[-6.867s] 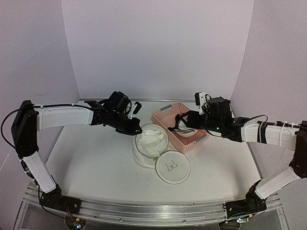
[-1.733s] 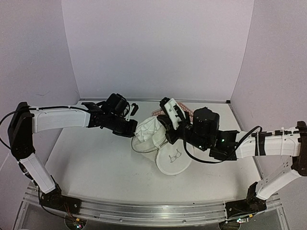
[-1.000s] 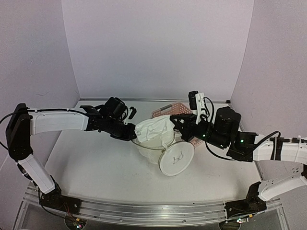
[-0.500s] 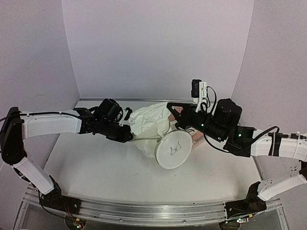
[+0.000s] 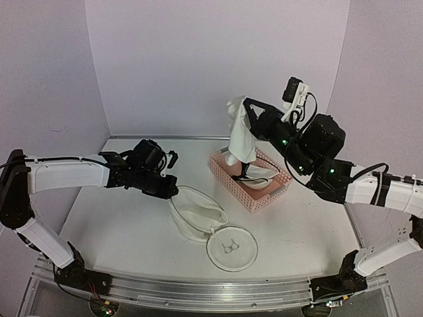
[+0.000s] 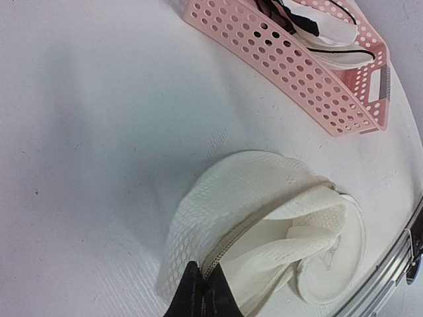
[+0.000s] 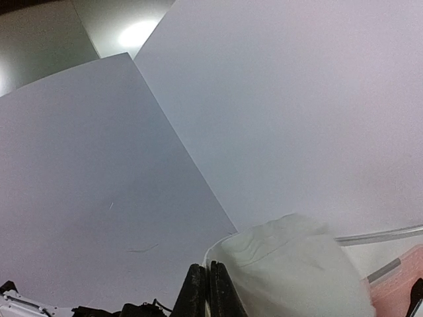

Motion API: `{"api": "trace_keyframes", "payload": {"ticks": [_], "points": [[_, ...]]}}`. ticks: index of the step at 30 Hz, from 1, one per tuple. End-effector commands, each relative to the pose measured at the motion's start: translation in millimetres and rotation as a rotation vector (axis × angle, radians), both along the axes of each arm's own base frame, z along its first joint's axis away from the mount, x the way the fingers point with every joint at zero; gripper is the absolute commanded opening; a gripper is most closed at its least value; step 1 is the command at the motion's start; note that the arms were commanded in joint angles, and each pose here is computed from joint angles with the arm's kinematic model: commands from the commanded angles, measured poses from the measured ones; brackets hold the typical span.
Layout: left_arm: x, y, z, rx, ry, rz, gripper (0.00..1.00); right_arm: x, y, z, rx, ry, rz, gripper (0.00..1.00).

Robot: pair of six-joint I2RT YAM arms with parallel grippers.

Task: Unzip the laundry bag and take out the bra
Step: Pick up the bra from the laundry bag, then place the bra in the bin.

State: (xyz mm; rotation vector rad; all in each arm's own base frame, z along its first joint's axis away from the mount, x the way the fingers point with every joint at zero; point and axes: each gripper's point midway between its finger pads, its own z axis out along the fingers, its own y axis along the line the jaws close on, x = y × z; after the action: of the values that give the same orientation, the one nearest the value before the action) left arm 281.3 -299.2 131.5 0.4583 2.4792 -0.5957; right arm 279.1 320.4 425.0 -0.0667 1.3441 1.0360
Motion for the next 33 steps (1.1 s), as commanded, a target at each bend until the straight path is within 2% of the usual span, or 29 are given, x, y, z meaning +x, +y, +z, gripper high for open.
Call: {"api": "trace_keyframes", "payload": {"ticks": [1, 9, 17, 33], "points": [[4.0, 6.9, 12.4, -0.001, -0.045, 0.022, 0.00, 8.3, -10.3, 25.4, 0.056, -0.052, -0.086, 0.00], [8.8, 16.9, 16.7, 0.031, -0.080, 0.059, 0.00, 25.6, -16.8, 7.1, -0.051, -0.048, -0.203, 0.00], [9.9, 23.8, 28.8, 0.041, -0.104, 0.081, 0.00, 57.0, -14.3, -10.6, -0.115, -0.016, -0.239, 0.00], [8.2, 27.4, 34.2, 0.045, -0.112, 0.083, 0.00, 150.0, -10.7, -72.7, -0.191, 0.100, -0.273, 0.00]]}}
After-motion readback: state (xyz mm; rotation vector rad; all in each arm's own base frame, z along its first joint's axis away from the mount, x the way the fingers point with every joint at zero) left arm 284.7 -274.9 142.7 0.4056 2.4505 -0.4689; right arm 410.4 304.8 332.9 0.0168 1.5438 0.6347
